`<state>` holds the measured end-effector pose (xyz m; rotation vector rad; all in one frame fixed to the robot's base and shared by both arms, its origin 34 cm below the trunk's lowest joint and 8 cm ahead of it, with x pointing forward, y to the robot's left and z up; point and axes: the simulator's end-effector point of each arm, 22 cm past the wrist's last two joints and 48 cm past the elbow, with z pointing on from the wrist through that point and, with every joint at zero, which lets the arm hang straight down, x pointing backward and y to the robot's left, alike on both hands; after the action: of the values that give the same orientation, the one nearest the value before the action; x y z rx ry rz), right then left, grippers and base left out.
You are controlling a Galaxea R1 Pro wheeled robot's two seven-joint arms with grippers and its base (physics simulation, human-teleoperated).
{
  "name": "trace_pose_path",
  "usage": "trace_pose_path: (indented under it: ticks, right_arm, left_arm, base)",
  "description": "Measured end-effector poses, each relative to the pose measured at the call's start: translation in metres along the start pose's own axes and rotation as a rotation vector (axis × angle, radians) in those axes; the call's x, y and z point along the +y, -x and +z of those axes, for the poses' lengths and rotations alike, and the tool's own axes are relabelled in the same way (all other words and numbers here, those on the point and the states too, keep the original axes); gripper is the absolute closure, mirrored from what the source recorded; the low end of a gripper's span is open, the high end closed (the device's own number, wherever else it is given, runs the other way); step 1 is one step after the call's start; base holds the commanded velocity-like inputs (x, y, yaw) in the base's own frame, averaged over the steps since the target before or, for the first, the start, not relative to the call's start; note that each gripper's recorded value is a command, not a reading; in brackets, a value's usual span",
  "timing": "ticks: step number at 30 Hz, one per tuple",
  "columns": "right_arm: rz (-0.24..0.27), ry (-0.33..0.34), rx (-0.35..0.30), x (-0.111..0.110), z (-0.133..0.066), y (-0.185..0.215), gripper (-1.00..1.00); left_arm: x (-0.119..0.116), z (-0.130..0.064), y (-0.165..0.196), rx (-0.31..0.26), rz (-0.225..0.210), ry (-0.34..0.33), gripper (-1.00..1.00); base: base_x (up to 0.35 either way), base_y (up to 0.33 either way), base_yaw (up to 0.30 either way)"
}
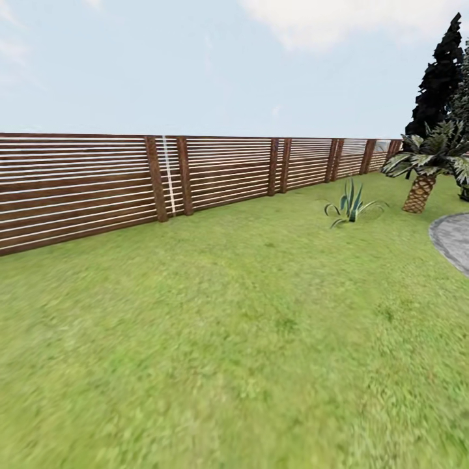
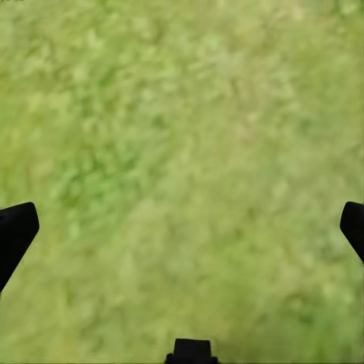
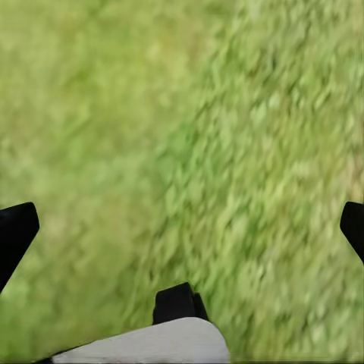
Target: Take the three Easter eggs out of the wicker basket on the lawn in the garden, then place them on the lawn next to a single tree (choose any tree) so that all three eggs are next to the same tree and none are left in the basket.
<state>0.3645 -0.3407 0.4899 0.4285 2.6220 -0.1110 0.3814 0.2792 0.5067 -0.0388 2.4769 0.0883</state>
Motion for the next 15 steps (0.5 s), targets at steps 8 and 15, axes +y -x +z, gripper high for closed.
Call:
trace_pose_path:
  ticks: [8,15]
  right_arm:
    - [-0.002,-0.005,0.074,-0.002,-0.001,-0.021,-1.0]
    - [0.0,-0.002,0.086,0.0,-0.001,-0.021,-1.0]
  left_arm:
    - [0.0,0.0,-0.012,0.057,0.002,0.001,-1.0]
    - [-0.001,0.0,-0.014,0.063,0.002,0.0,-1.0]
  base:
    - [0.337,0.0,0.0]
    - [0.337,0.0,0.0]
